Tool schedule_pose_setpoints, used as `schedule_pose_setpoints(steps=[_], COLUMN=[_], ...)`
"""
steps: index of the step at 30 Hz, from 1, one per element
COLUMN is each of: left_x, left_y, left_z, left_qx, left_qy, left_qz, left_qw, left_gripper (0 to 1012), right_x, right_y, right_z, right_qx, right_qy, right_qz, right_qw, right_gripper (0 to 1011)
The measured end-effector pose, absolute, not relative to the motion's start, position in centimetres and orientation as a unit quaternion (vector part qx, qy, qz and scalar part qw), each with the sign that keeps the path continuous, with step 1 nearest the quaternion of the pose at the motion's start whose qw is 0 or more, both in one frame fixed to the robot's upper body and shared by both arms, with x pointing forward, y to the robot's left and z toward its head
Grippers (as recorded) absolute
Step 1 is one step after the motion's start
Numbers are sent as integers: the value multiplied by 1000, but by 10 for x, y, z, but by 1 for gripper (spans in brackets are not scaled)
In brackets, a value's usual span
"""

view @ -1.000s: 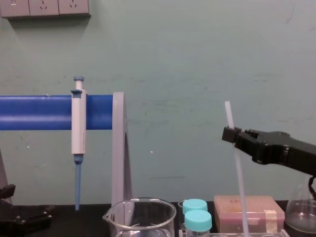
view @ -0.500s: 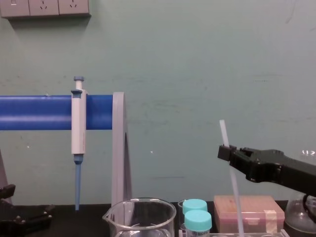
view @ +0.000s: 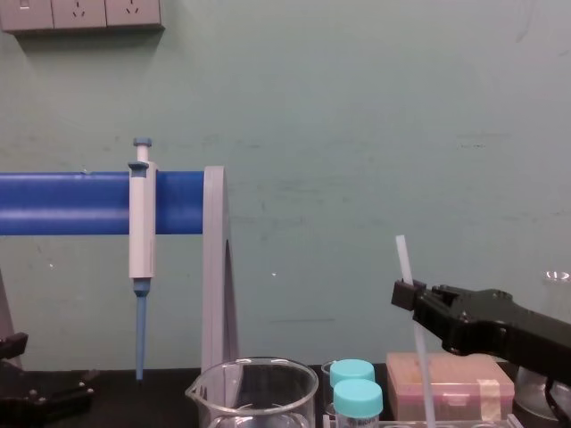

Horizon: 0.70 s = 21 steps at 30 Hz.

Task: Pick up the stirring rod with one hand, then place it down.

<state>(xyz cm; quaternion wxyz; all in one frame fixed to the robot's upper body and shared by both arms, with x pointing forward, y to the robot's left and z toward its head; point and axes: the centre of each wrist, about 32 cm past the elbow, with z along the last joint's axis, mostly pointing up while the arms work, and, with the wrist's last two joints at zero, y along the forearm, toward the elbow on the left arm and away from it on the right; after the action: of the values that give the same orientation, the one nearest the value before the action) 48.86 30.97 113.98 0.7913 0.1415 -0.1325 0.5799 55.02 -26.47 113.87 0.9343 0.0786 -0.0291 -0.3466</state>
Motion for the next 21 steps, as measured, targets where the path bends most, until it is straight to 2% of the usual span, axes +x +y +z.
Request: schedule_pose_setpoints(steps=[21], left_x=[489], left_y=[310], left_z=[1140], left_qx=[141], left_qy=[-132], left_qz=[580], left_qw=[791], left_gripper=[1000], right_x=[546], right_y=[-263], right_z=[1125], right_qx=[64], right_qy=[-25], right_qz=[-365], right_qw=[928], right_gripper=[71])
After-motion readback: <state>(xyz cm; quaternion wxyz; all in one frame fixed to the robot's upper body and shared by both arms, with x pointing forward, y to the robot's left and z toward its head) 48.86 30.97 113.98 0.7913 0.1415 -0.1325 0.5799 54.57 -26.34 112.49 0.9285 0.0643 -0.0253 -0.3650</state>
